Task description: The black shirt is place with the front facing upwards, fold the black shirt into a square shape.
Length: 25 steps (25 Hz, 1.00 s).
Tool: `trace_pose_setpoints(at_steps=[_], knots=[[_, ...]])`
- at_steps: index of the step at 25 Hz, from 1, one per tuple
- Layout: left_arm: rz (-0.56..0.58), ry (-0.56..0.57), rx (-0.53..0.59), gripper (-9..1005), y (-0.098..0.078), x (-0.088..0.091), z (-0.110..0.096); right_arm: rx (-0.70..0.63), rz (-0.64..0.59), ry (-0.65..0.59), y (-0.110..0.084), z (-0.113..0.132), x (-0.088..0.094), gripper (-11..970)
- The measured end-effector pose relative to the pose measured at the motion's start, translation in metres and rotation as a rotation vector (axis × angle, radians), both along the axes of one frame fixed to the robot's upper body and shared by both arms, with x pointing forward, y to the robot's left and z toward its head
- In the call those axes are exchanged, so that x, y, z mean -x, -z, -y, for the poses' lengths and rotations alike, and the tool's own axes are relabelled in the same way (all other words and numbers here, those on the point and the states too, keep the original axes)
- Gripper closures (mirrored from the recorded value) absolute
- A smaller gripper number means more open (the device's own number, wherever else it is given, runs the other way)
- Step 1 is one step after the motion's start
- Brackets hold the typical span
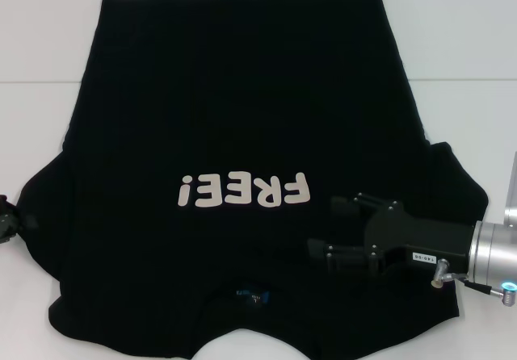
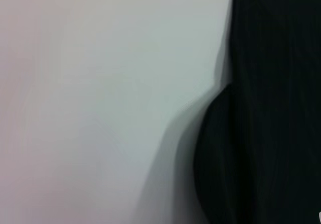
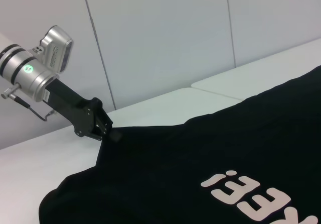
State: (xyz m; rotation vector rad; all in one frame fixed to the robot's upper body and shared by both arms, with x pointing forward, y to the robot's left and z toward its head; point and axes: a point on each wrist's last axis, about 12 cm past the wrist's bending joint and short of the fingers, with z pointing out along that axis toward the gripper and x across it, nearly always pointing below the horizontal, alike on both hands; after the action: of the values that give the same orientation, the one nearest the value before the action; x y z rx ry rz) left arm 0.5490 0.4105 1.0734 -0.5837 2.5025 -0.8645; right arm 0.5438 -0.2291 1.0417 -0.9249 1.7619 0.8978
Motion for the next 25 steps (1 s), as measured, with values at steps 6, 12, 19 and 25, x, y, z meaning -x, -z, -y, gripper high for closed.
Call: trace_pose_setpoints(at_steps=[6,12,19,25], knots=[[0.016,0.007,-0.011,990,-0.004,-0.003,-0.001,-0.001,-0.006,0.002,0.001,0.001,0.001,16],[0.026,0.009,-0.027,990,-0.008,-0.005,-0.004,0.000,-0.008,0.005,0.002,0.001,0.001,16],[0.073,0.004,-0.074,989,-0.026,-0.012,-0.016,-0.010,-0.006,0.018,0.001,0.002,0.002,16],[0.101,0.027,-0.100,989,-0.042,-0.021,-0.019,-0.010,-0.006,0.024,0.002,0.000,0.001,17]])
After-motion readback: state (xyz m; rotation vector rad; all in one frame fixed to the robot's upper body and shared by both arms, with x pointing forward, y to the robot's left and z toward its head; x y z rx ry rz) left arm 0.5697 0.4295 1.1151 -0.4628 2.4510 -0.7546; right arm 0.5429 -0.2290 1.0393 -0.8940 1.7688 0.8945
